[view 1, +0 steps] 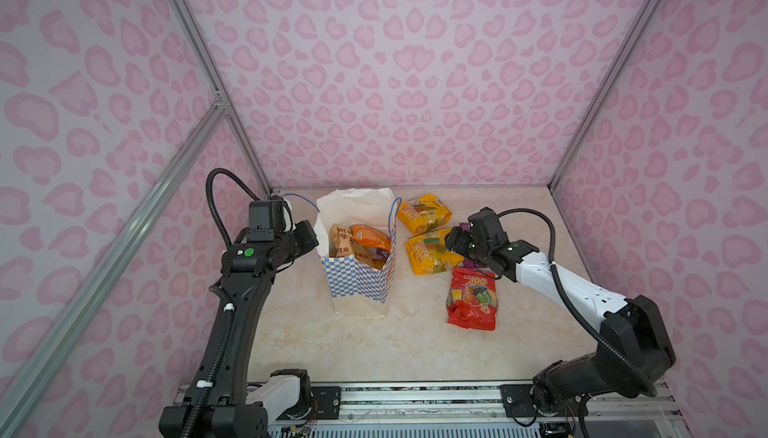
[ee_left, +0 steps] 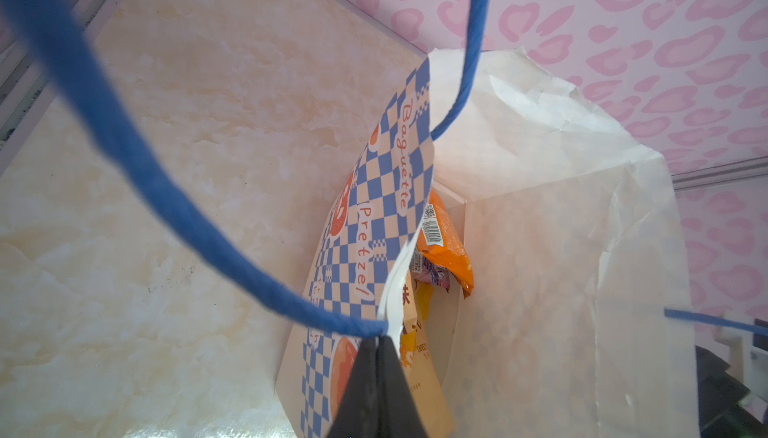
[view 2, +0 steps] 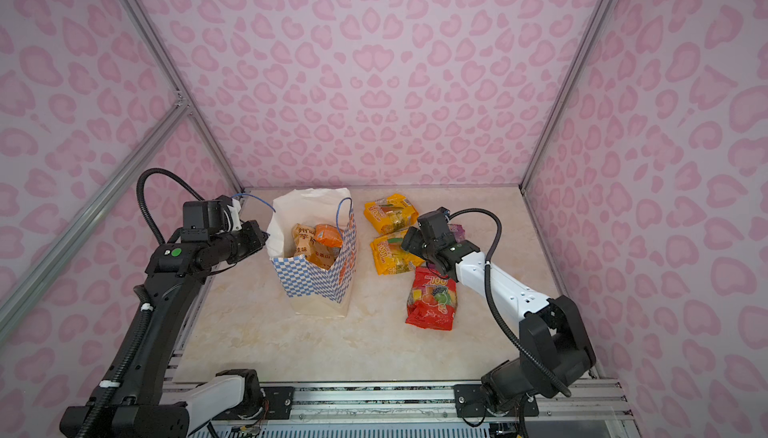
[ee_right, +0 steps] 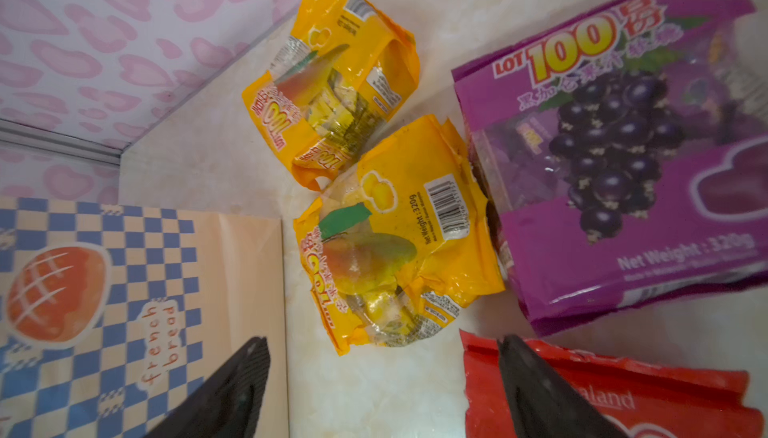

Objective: Place the snacks into the paper bag
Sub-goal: 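Move the right gripper to the yellow mango gummy bag, then lower the right gripper onto the yellow gummy bag and grasp it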

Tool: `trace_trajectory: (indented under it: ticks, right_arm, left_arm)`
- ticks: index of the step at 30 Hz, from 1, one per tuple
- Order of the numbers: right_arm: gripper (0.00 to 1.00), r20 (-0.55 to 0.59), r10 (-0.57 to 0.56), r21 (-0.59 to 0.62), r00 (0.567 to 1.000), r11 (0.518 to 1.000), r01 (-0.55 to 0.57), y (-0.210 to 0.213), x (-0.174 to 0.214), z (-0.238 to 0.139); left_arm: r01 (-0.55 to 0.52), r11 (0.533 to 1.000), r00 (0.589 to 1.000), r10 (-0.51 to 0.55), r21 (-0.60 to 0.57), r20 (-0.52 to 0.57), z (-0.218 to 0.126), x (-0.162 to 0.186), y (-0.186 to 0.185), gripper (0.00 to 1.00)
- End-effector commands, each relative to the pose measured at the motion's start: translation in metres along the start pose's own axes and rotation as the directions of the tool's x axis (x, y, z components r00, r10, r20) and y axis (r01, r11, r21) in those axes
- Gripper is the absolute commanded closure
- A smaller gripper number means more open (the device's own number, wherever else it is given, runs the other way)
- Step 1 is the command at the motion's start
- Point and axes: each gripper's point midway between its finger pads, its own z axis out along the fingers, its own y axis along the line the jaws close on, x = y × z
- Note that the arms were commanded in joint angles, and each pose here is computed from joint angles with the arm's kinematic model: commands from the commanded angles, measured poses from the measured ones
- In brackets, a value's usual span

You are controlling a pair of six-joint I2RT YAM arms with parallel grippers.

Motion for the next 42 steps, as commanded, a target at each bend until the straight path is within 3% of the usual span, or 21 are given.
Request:
trace_trajectory:
  ticks: [1,10,20,29,34,38,42]
  right_arm:
    - [0.09,-0.045,0.039,-0.016,0.998,0.999,-0.039,-0.001,0.009,0.020]
    - [0.05,-0.043,0.087,0.144,0.995,0.986,-0.080,-0.055,0.007,0.049]
    - [0.33,-0.198,0.026,-0.040,0.980,0.999,-0.035,-0.034,0.027,0.083]
    - [0.55,-0.164,0.060,-0.071,0.985,0.995,-0.072,-0.043,0.027,0.080]
    - [0.58,-0.158,0.046,-0.102,0.986,0.993,-0.063,-0.045,0.022,0.082]
    - [0.53,-0.159,0.032,-0.067,0.987,0.997,-0.044,-0.052,0.018,0.086]
    - [0.58,-0.179,0.052,-0.087,0.983,0.994,-0.068,-0.051,0.019,0.094]
  left_arm:
    - [-0.015,1.000,1.000,0.014,0.010,0.025,-0.003,-0.005,-0.002,0.93]
    - [-0.014,1.000,1.000,0.014,0.011,0.026,-0.003,-0.004,-0.003,0.93]
    - [-0.015,1.000,1.000,0.014,0.016,0.021,-0.003,-0.004,-0.003,0.93]
    - [-0.013,1.000,1.000,0.013,0.008,0.026,-0.004,-0.004,-0.002,0.93]
    - [-0.007,1.000,1.000,0.007,0.015,0.023,-0.003,-0.004,-0.003,0.93]
    - [-0.007,1.000,1.000,0.007,0.017,0.021,-0.003,-0.004,-0.003,0.93]
    - [-0.006,1.000,1.000,0.006,0.014,0.017,-0.002,-0.003,-0.003,0.93]
